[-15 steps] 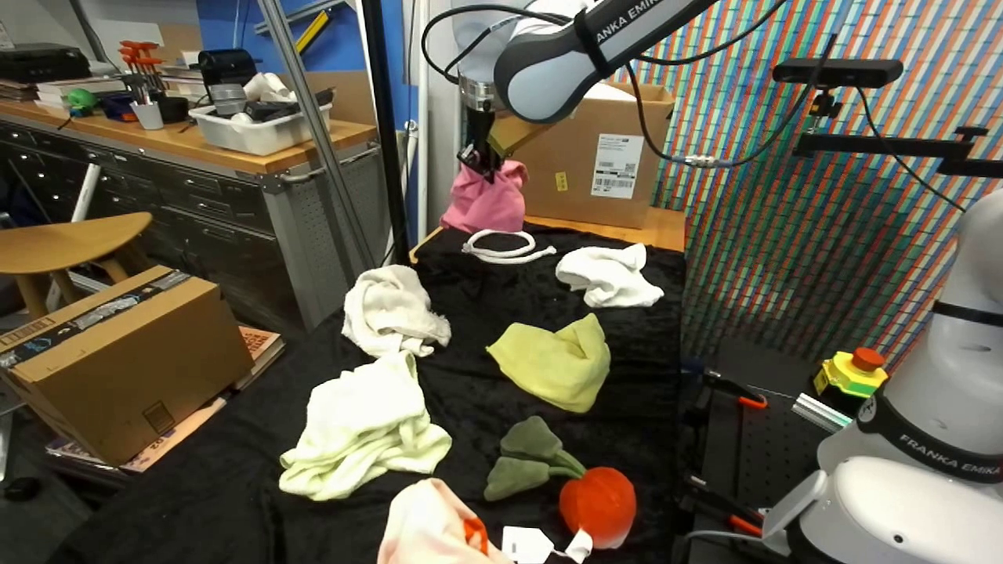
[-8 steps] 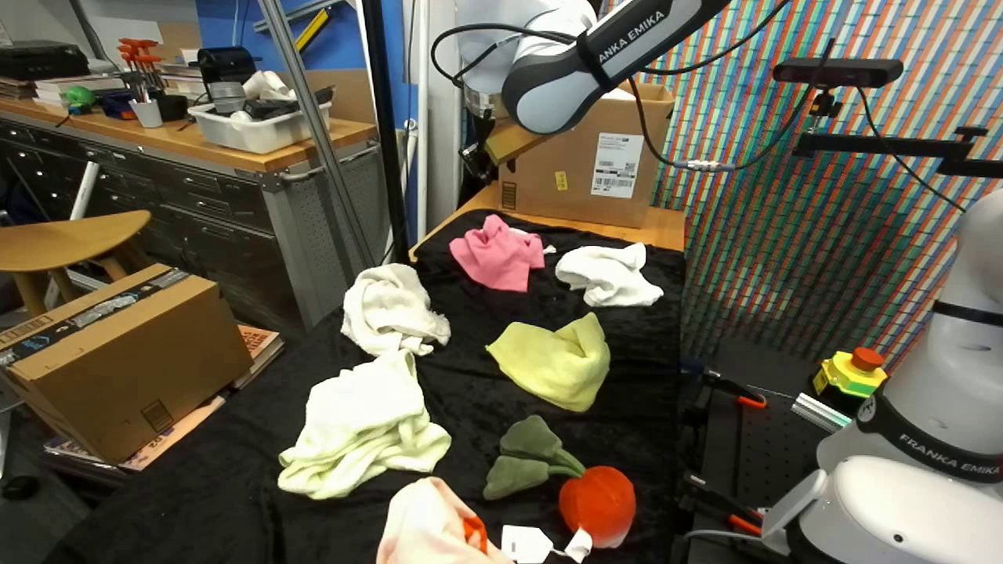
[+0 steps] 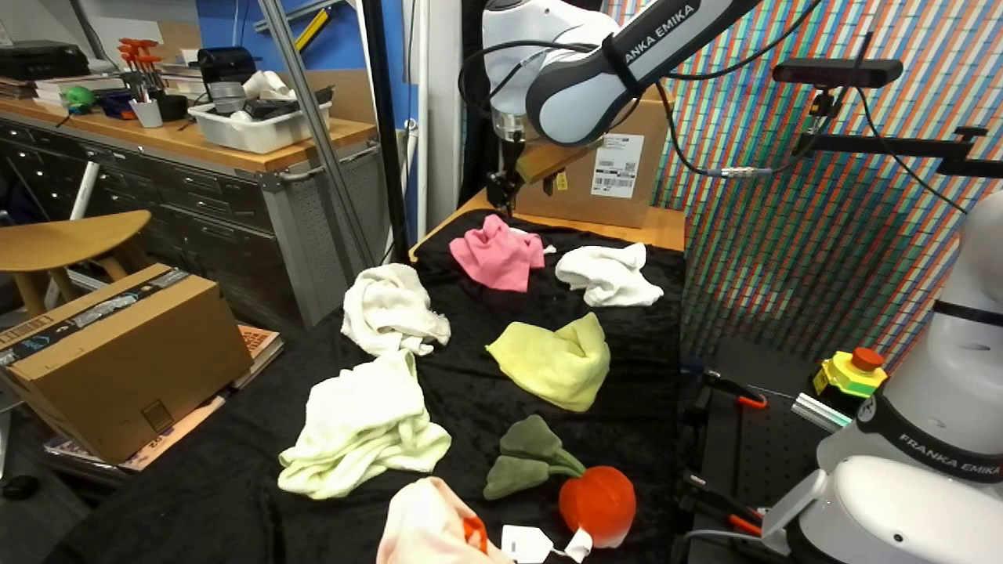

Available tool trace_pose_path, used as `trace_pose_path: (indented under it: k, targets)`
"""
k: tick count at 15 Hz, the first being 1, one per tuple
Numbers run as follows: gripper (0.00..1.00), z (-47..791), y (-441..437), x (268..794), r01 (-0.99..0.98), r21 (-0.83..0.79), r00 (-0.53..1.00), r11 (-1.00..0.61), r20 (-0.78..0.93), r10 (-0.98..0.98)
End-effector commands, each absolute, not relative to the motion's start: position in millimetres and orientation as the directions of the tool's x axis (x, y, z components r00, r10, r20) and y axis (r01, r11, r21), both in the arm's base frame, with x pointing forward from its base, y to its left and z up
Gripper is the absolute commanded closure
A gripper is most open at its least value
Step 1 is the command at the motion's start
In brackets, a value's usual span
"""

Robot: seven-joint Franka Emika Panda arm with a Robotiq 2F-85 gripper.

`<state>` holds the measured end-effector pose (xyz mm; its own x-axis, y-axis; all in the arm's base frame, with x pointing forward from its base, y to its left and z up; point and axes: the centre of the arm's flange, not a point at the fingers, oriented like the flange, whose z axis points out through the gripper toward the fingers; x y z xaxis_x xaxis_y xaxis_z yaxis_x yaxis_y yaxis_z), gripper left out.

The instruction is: Pile up all the objects on the table

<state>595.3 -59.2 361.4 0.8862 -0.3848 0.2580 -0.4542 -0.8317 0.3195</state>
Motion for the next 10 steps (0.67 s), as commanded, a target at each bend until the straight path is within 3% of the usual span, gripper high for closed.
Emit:
trace_pose_path:
  k: [1, 10]
  targets:
    - [0.0, 369.9, -67.8, 531.9, -0.411, 0.264, 0.911, -0.872, 0.151, -0.384]
    - [0.0, 329.3, -100.8, 463.3, -0.359, 0.204, 0.928, -0.911, -0.024, -0.371]
